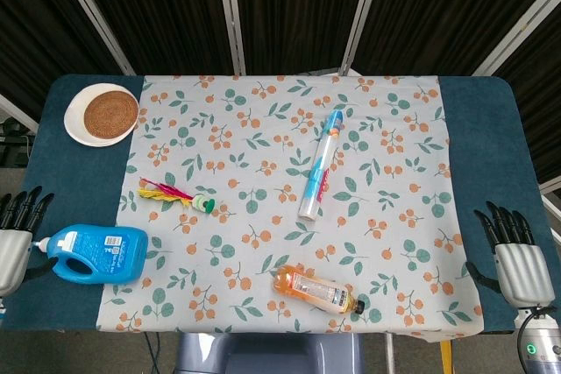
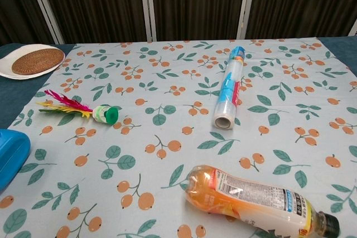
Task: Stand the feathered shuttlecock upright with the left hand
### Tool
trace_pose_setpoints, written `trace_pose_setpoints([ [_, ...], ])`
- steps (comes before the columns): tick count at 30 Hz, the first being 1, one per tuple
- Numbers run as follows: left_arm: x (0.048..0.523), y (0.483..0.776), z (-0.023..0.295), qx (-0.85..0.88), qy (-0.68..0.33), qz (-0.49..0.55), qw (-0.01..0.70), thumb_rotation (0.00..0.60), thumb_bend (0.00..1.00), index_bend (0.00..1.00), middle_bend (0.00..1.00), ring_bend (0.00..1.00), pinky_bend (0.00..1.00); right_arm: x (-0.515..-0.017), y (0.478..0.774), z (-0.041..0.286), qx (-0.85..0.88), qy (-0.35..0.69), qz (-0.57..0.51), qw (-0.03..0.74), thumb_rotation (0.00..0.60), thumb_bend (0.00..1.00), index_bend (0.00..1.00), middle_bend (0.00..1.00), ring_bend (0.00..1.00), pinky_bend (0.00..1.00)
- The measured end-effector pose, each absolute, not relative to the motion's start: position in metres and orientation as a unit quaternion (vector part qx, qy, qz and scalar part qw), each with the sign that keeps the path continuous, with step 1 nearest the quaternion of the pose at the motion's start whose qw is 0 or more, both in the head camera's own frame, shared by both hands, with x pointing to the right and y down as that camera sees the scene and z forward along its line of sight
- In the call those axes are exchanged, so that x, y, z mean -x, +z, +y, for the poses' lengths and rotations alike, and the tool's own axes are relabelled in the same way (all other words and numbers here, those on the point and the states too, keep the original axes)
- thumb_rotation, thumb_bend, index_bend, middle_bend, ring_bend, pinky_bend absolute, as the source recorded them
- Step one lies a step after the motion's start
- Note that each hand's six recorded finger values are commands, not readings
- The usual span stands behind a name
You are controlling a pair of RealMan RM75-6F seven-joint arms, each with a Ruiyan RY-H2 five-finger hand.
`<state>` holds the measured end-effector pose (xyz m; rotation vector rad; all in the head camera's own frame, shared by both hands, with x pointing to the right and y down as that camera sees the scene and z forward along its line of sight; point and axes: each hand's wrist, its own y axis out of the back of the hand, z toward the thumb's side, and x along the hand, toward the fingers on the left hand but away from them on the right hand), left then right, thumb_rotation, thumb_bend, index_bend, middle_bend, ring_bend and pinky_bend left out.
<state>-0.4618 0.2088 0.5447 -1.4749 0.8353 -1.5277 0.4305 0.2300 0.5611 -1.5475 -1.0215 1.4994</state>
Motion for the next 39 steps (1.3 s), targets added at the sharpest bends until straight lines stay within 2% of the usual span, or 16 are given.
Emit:
trace_pose_setpoints([
  [5,0.458,0.549,0.194,0.587,-0.606,0.334,0.42,0.6,0.28,0.11,0.0,0.0,0.0,-0.43,0.56,0.23,0.604,0.583,-0.397,0.372,0.6,0.15,0.11,0.0,0.0,0.01],
  [10,0.449,0.556,0.165,0.58,-0.606,0.327,0.436,0.6,0.38,0.27,0.0,0.0,0.0,-0.429,0.56,0.231,0.605,0.582,-0.395,0.374,0.6,0.15,0.11,0.0,0.0,0.01],
  [16,0.437,0.575,0.128,0.586,-0.615,0.326,0.414,0.6,0.43,0.33,0.0,0.0,0.0,-0.429,0.56,0.231,0.605,0.582,-0.395,0.373,0.6,0.15,0.12,0.0,0.0,0.01],
  [22,0.417,0.6,0.089,0.581,-0.635,0.301,0.411,0.6,0.44,0.4,0.0,0.0,0.0,-0.43,0.56,0.231,0.605,0.582,-0.396,0.372,0.6,0.15,0.12,0.0,0.0,0.01],
  [28,0.396,0.636,0.065,0.564,-0.662,0.258,0.422,0.6,0.43,0.46,0.0,0.0,0.0,-0.431,0.56,0.231,0.606,0.583,-0.397,0.368,0.6,0.15,0.12,0.0,0.0,0.01],
  [32,0.38,0.653,0.057,0.555,-0.666,0.237,0.438,0.6,0.33,0.48,0.0,0.0,0.0,-0.431,0.56,0.231,0.606,0.582,-0.397,0.368,0.6,0.15,0.12,0.0,0.0,0.01],
  [39,0.366,0.672,0.057,0.548,-0.673,0.216,0.448,0.6,0.32,0.48,0.0,0.0,0.0,-0.431,0.56,0.231,0.606,0.583,-0.4,0.365,0.6,0.15,0.12,0.0,0.0,0.01],
])
